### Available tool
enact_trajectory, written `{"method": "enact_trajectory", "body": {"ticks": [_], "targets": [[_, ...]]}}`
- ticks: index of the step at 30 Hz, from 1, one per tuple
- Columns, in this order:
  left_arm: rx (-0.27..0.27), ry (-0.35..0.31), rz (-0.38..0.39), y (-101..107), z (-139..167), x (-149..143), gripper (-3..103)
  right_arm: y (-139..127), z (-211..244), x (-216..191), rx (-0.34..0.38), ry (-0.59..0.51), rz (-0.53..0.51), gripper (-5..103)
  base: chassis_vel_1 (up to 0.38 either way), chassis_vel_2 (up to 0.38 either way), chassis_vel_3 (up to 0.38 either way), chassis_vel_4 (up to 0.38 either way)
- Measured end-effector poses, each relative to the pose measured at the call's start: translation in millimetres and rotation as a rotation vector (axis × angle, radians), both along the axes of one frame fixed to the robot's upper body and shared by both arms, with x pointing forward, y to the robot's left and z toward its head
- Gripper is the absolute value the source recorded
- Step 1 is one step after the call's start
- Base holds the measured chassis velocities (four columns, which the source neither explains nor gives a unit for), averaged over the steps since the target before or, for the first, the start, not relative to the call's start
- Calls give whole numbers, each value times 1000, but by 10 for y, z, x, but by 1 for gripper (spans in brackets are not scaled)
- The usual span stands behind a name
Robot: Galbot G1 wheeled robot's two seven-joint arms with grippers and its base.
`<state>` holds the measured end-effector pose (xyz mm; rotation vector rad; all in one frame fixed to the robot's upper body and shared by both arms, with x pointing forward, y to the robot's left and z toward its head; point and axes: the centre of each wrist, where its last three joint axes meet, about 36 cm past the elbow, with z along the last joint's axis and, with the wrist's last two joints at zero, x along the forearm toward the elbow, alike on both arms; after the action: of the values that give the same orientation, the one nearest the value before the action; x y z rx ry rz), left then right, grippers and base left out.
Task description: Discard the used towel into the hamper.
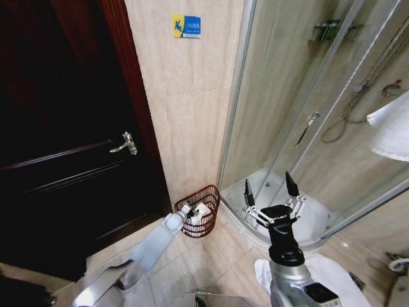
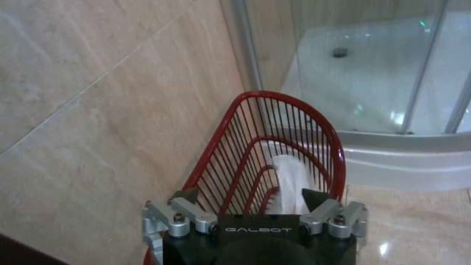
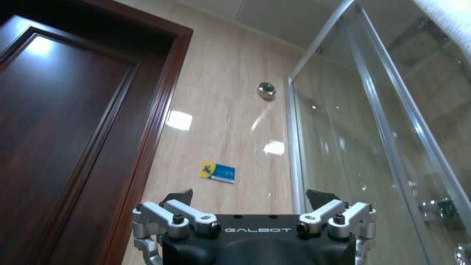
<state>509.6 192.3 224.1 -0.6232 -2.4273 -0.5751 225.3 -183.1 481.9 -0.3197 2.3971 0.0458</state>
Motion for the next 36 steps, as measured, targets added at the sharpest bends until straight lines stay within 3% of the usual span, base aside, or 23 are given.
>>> {"method": "enact_trajectory", "body": {"ticks": [4,7,10,18,23,27,35,36], "targets": [[-48,-4,11,29,-1,-48,99,10,-7,-3,-8,6,-11,100,0,0,0,0],[-159,14,26,88,160,-227,100,-57,-4,-14,-1,35,-111,100,0,0,0,0],[-206,17,36,201,281,-360,100,-92,33,-4,39,64,-148,100,0,0,0,0],[-272,-3,88,331,402,-575,100,-75,111,-12,61,74,-138,100,0,0,0,0],[-341,-24,99,224,515,-899,100,-83,150,-26,70,66,-137,100,0,0,0,0],[-367,-41,118,152,585,-1045,100,-101,194,-26,100,51,-145,100,0,0,0,0],[-479,-228,232,-78,1011,-1416,100,-186,232,-38,76,22,-182,100,0,0,0,0],[-479,-228,232,-78,1011,-1416,100,-186,232,-38,76,22,-182,100,0,0,0,0]]}}
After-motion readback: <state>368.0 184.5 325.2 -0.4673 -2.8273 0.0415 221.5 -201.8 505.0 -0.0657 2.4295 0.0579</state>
